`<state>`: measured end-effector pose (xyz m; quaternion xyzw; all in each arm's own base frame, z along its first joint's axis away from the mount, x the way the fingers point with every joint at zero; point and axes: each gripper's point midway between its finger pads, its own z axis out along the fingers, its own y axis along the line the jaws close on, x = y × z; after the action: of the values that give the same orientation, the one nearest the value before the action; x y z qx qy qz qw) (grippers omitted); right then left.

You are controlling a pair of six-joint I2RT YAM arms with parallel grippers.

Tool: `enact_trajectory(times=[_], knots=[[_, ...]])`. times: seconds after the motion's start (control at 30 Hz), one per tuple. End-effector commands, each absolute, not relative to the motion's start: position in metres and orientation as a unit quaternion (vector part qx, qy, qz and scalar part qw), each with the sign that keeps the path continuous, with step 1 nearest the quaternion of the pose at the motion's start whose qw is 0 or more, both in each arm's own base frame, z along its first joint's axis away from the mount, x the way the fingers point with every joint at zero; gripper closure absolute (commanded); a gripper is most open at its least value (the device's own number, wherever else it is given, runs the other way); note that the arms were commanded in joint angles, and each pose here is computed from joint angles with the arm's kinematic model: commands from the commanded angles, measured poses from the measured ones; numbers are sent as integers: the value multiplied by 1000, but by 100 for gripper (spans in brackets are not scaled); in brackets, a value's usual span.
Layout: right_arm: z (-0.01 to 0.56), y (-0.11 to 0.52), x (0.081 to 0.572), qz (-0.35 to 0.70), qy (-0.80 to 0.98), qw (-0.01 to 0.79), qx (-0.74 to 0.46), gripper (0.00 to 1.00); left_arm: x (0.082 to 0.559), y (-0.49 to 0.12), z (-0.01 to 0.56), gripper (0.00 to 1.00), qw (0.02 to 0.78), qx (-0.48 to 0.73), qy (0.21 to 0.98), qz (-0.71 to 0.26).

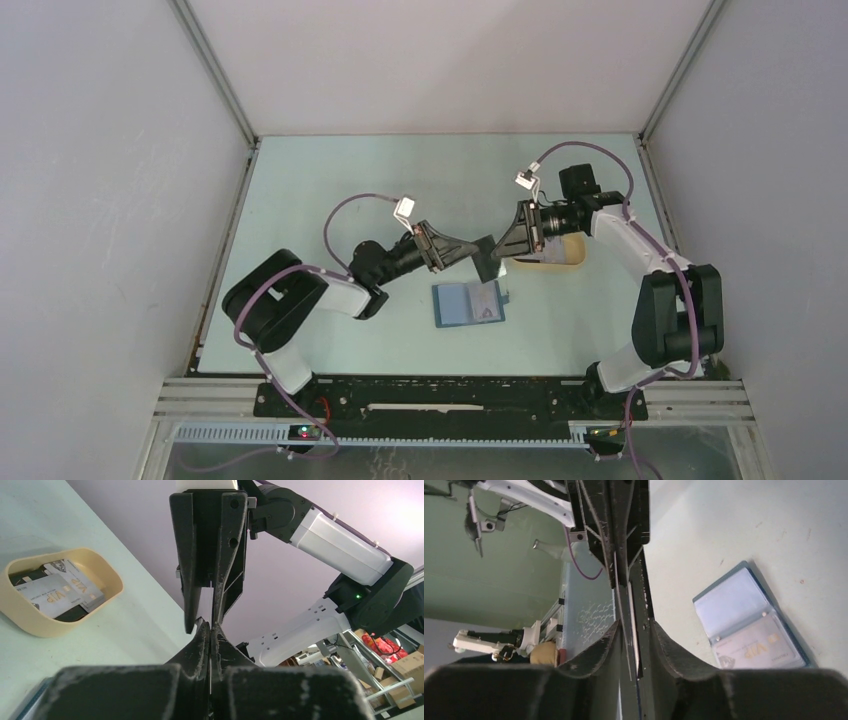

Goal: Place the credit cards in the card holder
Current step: Insert the credit card into the card holder.

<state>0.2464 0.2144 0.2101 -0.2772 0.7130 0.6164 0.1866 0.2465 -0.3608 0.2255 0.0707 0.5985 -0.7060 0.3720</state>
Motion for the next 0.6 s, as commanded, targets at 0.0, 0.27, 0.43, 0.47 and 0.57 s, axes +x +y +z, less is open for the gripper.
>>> enact_trajectory(times=[0.0,0.27,0.43,0.47,0.57], knots=[[215,211,252,558,729,234,-321,60,241,-347,225,100,398,87,587,-700],[221,187,239,411,695,370,-460,50,230,-302,167,100,361,78,673,-641],[169,185,188,354,533,410,-650,43,239,-285,120,100,359,45,752,-552],[159,186,187,342,526,405,-665,44,241,-284,119,100,360,37,754,-548],[141,192,199,299,539,390,-684,56,250,-285,113,100,355,11,762,-541]])
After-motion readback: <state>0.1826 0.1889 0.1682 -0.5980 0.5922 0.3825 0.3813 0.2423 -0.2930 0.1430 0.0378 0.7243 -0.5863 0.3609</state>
